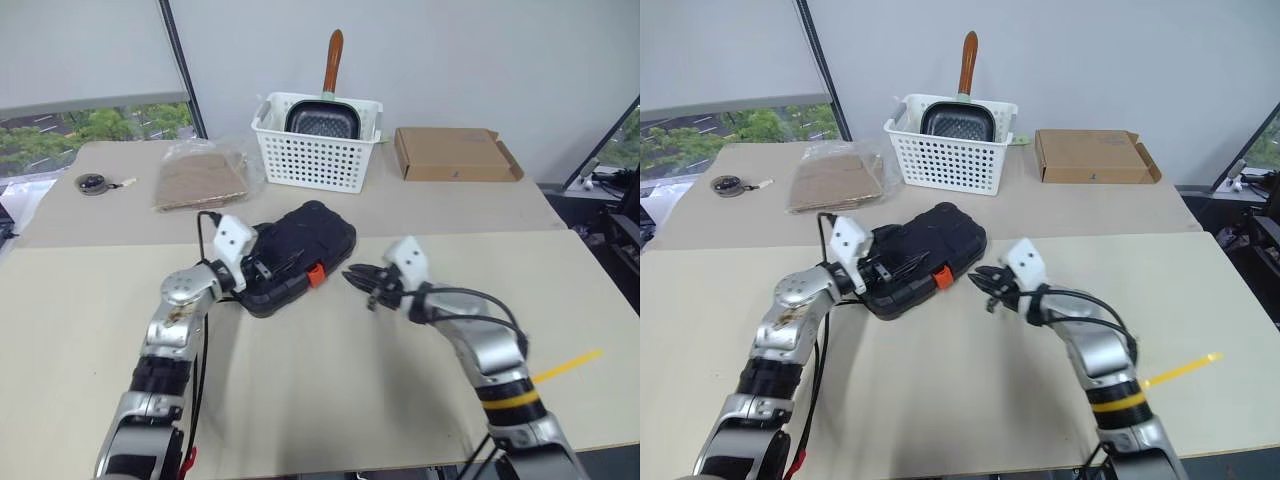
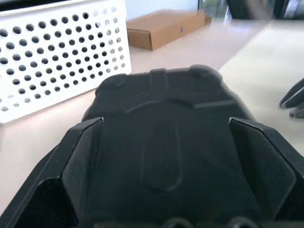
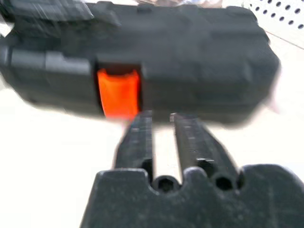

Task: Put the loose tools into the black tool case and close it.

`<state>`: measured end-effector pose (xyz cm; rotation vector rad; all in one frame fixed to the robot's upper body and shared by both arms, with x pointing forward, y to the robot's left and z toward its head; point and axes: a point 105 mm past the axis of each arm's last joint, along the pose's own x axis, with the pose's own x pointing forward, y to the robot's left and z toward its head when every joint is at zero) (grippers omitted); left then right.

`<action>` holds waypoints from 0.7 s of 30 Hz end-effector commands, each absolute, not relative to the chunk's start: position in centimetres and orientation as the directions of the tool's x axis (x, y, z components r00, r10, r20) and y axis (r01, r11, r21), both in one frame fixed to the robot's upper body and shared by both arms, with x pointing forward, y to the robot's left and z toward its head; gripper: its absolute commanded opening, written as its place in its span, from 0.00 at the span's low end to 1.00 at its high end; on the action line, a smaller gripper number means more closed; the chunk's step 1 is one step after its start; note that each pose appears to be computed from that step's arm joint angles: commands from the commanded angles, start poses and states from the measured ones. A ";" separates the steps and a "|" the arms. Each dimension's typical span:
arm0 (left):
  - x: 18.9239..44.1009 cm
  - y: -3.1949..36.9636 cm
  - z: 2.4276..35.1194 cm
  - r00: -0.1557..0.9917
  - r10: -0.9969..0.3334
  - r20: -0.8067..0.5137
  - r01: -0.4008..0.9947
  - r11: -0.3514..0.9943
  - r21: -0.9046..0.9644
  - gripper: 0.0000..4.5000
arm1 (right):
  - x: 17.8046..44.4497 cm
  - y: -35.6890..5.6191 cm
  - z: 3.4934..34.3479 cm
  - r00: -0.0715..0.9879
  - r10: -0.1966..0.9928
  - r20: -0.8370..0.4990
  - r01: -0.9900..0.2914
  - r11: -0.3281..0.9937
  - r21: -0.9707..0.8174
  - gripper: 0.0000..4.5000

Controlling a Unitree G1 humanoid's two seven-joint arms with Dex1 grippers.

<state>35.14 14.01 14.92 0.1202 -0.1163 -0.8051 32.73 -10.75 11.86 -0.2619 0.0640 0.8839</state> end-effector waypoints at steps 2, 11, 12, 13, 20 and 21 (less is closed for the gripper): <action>32.0 16.2 16.2 0.684 -0.725 0.081 0.716 0.689 0.111 1.00 | 31.7 -14.2 12.5 0.632 0.765 -0.125 -0.761 0.583 -0.285 0.62; 25.5 22.4 11.5 0.839 -0.536 -0.096 0.542 0.838 0.058 1.00 | 29.6 -20.2 10.3 0.688 0.716 -0.115 -0.714 0.640 -0.284 0.97; 24.7 22.8 10.8 0.850 -0.512 -0.120 0.520 0.853 0.049 1.00 | 29.5 -20.5 10.3 0.691 0.716 -0.103 -0.709 0.642 -0.292 0.97; 23.7 23.3 9.9 0.860 -0.487 -0.155 0.499 0.865 0.052 1.00 | 29.4 -20.8 10.3 0.689 0.718 -0.099 -0.711 0.643 -0.285 0.97; 21.6 23.6 6.7 0.876 -0.419 -0.241 0.445 0.893 0.063 1.00 | 29.2 -21.1 9.9 0.661 0.743 -0.106 -0.742 0.624 -0.245 0.97; 21.7 23.5 6.6 0.876 -0.419 -0.239 0.446 0.893 0.067 1.00 | 29.2 -21.1 9.8 0.658 0.745 -0.108 -0.745 0.623 -0.239 0.97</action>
